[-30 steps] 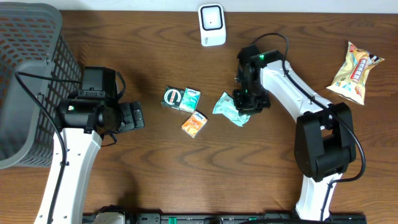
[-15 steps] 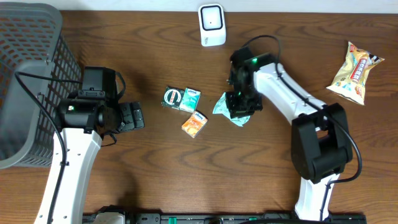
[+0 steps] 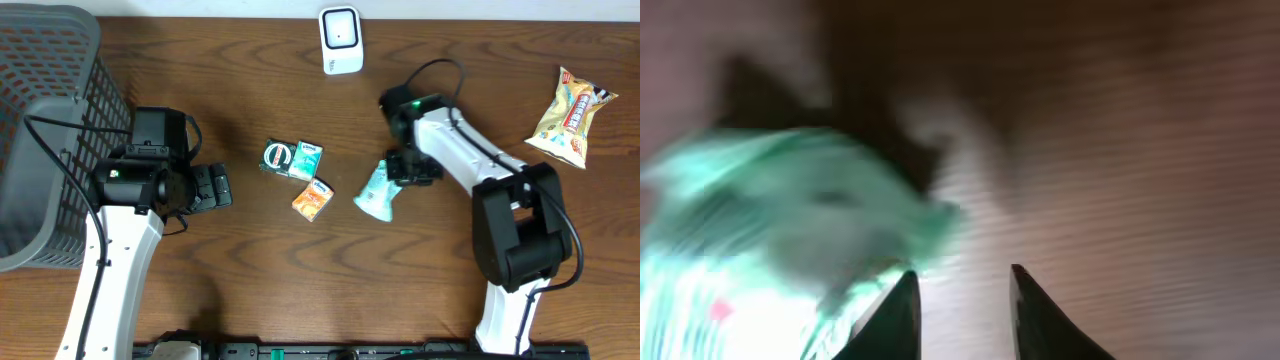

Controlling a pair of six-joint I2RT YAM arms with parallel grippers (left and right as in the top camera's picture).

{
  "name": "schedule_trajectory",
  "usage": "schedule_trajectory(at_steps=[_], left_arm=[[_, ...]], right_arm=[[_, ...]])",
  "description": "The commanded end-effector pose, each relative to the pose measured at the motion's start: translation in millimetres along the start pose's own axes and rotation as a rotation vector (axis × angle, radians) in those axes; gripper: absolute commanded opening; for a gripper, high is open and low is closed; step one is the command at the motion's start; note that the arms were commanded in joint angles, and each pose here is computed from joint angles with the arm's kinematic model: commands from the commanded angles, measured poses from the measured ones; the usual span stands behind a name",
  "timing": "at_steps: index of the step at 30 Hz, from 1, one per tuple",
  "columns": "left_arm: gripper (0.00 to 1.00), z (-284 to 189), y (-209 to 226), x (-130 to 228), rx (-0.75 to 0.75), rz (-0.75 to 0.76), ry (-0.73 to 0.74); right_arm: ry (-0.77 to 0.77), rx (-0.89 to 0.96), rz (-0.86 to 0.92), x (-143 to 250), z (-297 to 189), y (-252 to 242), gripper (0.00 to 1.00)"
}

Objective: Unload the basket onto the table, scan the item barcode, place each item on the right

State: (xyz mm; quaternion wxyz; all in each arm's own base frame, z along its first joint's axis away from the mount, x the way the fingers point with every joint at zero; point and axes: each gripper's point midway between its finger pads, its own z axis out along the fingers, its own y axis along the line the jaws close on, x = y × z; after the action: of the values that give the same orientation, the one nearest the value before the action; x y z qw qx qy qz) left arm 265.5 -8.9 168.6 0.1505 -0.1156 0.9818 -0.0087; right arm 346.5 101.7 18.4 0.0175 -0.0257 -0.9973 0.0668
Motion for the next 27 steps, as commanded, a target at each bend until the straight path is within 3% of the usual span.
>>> schedule_trajectory(at_steps=[1, 5, 8, 11, 13, 14, 16, 24, 27], left_arm=[[0.97, 2.1, 0.6, 1.8, -0.007, -0.010, 0.008], [0.98, 2.1, 0.6, 1.8, -0.008, -0.010, 0.008], [0.98, 2.1, 0.6, 1.8, -0.008, -0.010, 0.008], [0.98, 2.1, 0.6, 1.8, -0.007, -0.010, 0.008], [0.98, 2.1, 0.6, 1.8, -0.008, -0.010, 0.008], [0.97, 2.1, 0.6, 1.8, -0.008, -0.010, 0.008], [0.98, 2.1, 0.6, 1.8, -0.007, -0.010, 0.008], [0.97, 2.1, 0.6, 1.8, -0.008, -0.010, 0.008], [0.98, 2.1, 0.6, 1.8, -0.008, -0.010, 0.008]], right_arm=[[-0.020, -0.009, 0.042, -13.6, -5.2, -11.9, 0.28], [0.046, -0.192, -0.017, -6.3, -13.4, 10.5, 0.36], [0.106, -0.348, -0.102, 7.7, -21.4, 34.0, 0.49], [0.141, -0.361, -0.123, 17.2, -23.1, 36.6, 0.58], [0.143, -0.361, -0.125, 17.8, -23.4, 36.7, 0.56], [0.142, -0.361, -0.114, 16.6, -24.0, 35.6, 0.49], [0.135, -0.369, -0.092, 12.6, -28.0, 31.7, 0.49], [0.085, -0.396, -0.032, -4.3, -60.3, -4.3, 0.74], [0.088, -0.398, -0.013, -5.2, -60.4, -13.3, 0.99]])
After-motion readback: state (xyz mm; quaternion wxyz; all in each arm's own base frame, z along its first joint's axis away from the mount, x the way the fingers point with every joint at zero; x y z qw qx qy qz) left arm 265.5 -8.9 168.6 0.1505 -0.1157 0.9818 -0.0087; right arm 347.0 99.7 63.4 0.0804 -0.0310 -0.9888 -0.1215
